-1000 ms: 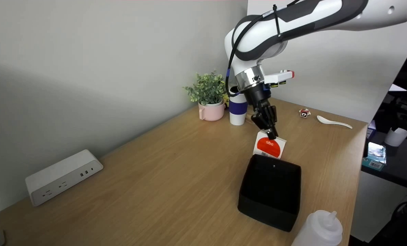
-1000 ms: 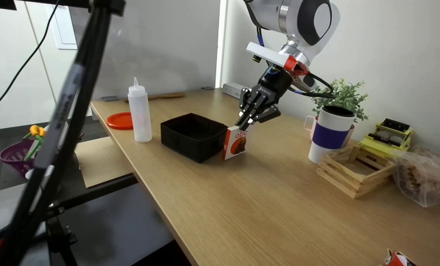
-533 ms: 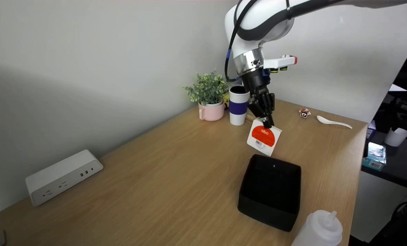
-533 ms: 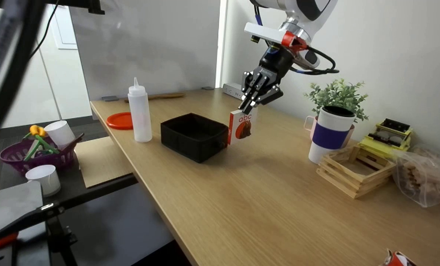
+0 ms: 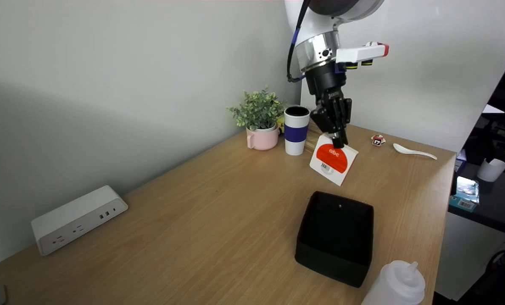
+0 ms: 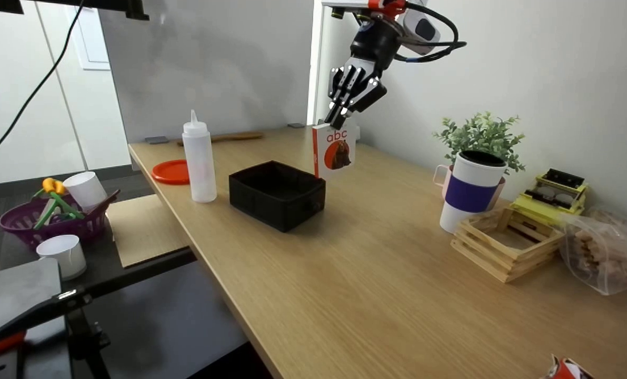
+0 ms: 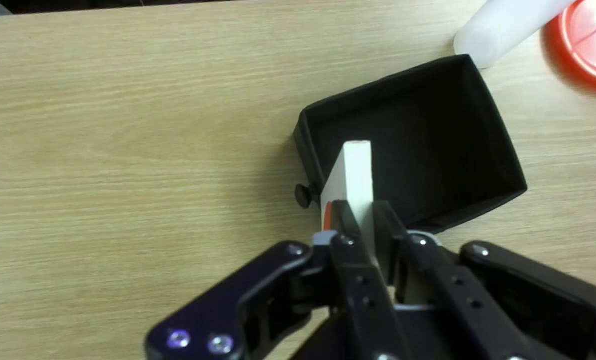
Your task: Pick up the book and put it in the box
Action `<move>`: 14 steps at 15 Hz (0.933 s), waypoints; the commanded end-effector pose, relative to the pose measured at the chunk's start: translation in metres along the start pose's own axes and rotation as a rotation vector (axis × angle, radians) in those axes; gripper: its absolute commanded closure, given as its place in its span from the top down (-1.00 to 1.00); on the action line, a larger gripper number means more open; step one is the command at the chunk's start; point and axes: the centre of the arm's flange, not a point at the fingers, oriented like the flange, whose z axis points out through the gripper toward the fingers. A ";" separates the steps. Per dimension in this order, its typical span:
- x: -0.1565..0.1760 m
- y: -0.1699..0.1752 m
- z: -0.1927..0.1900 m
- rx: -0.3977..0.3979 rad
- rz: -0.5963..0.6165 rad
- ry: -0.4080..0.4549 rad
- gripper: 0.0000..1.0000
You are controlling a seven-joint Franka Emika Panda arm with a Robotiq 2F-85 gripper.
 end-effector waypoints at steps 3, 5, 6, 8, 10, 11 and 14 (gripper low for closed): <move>-0.040 -0.012 0.018 -0.028 -0.063 -0.025 -0.93; -0.041 -0.019 0.025 -0.027 -0.138 -0.057 -0.93; -0.040 -0.022 0.030 -0.032 -0.179 -0.071 -0.93; -0.039 -0.026 0.038 -0.048 -0.245 -0.098 -0.93; -0.041 -0.027 0.043 -0.051 -0.296 -0.121 -0.93; -0.042 -0.027 0.046 -0.053 -0.315 -0.135 -0.93; -0.044 -0.025 0.052 -0.057 -0.341 -0.169 -0.93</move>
